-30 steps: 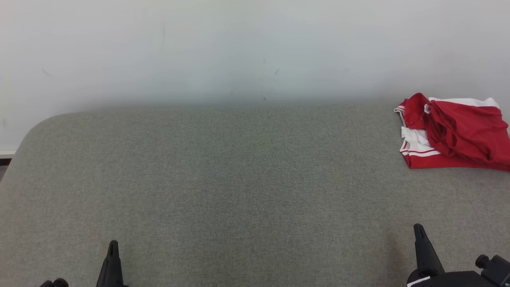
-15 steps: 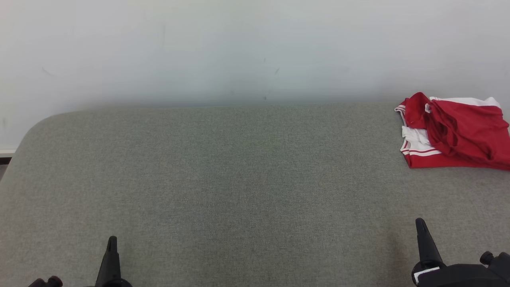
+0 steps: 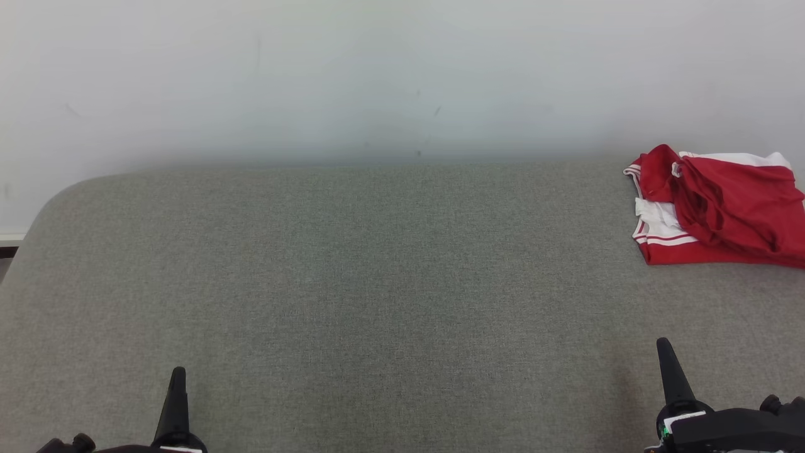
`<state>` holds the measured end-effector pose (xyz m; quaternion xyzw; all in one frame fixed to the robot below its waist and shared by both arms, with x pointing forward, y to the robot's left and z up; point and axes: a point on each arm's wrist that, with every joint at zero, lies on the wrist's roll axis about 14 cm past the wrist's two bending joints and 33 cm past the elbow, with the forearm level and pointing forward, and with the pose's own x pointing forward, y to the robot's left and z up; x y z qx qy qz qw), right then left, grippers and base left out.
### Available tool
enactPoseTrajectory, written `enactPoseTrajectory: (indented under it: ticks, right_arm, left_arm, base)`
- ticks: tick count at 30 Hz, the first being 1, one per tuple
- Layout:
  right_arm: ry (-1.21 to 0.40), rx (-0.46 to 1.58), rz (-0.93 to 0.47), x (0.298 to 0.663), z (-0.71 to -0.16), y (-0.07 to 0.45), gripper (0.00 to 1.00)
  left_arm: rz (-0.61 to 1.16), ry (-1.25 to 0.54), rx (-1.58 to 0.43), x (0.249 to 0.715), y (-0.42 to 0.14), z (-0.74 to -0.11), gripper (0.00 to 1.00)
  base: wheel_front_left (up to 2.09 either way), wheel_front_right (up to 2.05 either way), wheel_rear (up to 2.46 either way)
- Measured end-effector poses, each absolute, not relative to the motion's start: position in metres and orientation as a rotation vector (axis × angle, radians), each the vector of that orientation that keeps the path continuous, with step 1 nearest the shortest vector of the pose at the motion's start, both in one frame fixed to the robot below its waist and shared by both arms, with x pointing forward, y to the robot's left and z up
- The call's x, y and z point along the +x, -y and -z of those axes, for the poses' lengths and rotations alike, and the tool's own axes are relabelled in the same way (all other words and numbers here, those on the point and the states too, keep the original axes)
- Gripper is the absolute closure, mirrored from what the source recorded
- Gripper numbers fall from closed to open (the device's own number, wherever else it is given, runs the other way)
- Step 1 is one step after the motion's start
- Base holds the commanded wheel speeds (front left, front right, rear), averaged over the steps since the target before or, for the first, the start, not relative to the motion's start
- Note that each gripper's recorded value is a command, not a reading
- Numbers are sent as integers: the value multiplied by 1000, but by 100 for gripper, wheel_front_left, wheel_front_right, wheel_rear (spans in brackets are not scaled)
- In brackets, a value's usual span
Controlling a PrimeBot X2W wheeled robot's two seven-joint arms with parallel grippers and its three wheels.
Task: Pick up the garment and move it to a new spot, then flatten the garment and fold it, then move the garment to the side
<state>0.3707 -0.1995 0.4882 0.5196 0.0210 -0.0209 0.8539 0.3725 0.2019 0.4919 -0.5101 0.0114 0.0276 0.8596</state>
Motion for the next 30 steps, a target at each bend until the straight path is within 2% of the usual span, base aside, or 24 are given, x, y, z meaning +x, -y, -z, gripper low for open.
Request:
enactPoseTrajectory:
  ticks: [30]
  right_arm:
    - [-27, 1358, 32, 380, -497, 200, 100]
  left_arm:
    - [-39, -22, -1345, 380, -201, -497, 100]
  base:
    - [0, 0, 0]
